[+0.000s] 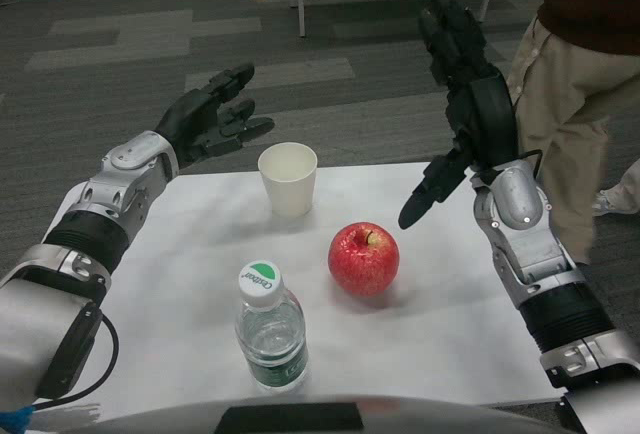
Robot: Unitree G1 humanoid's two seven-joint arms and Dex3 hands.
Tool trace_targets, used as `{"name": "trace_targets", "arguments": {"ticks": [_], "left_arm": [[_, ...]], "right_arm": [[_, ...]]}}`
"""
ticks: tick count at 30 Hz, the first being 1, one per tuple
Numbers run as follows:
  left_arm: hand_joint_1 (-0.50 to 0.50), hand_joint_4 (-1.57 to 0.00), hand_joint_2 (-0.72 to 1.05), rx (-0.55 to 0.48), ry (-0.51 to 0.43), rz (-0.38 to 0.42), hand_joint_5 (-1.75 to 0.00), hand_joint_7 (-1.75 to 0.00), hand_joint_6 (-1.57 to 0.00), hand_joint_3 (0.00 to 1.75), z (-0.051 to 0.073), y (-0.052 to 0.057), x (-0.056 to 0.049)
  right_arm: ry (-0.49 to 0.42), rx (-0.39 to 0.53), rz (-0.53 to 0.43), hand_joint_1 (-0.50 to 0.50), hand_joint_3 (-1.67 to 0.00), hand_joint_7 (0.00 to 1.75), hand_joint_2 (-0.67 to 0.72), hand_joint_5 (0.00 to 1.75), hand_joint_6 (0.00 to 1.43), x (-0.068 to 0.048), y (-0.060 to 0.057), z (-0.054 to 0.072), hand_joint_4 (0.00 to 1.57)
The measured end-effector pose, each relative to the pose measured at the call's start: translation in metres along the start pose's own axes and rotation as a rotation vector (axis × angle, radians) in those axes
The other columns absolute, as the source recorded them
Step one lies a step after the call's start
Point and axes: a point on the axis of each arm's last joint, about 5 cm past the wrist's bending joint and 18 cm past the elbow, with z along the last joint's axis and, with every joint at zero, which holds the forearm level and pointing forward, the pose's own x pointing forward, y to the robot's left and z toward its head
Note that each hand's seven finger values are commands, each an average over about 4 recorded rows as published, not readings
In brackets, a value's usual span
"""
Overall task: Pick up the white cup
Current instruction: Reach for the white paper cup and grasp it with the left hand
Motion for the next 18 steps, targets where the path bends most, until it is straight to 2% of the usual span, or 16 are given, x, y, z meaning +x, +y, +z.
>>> {"name": "trace_targets", "arguments": {"ticks": [1,3,4,5,9,13,18], "left_arm": [[-0.5,0.0,0.34,0.005,0.005,-0.002,0.0,0.0,0.0,0.09,-0.0011,-0.0005,0.0001],[-0.5,0.0,-0.33,0.015,0.012,-0.008,0.0,0.0,0.0,0.09,-0.0026,-0.0014,0.0003],[-0.5,0.0,-0.55,0.02,0.011,-0.01,0.0,0.0,0.0,0.09,-0.0029,-0.0019,0.0005],[-0.5,0.0,-0.68,0.024,0.008,-0.011,0.0,0.0,0.0,0.09,-0.0029,-0.0024,0.0006],[-0.5,0.0,-0.72,0.039,-0.01,-0.007,-0.1,0.0,0.0,0.09,-0.0039,-0.0039,0.0009],[-0.5,0.0,-0.72,0.04,-0.009,0.002,-0.1,0.0,0.0,0.09,-0.0064,-0.0044,0.0007],[-0.5,0.0,-0.64,0.05,0.001,0.002,-0.1,0.0,0.0,0.09,-0.0078,-0.0048,0.0006]], "right_arm": [[0.006,0.001,0.003,-0.42,0.0,0.0,0.47,0.0,0.0,-0.0005,0.0006,-0.001,0.02],[0.019,0.002,0.007,-0.42,0.0,0.0,0.47,0.0,0.0,-0.0014,0.0013,-0.0031,0.01],[0.024,0.003,0.008,-0.42,0.0,0.0,0.47,0.0,0.0,-0.0017,0.0015,-0.004,0.01],[0.029,0.004,0.01,-0.42,0.0,0.0,0.47,0.0,0.0,-0.002,0.0019,-0.0047,0.0],[0.042,0.007,0.021,-0.42,0.0,0.0,0.47,0.0,0.0,-0.0026,0.003,-0.007,0.0],[0.059,0.01,0.028,-0.42,0.0,0.0,0.47,0.0,0.0,-0.0034,0.0044,-0.0099,0.01],[0.06,0.011,0.031,-0.42,0.0,0.0,0.47,0.0,0.0,-0.0027,0.0051,-0.0103,0.01]]}}
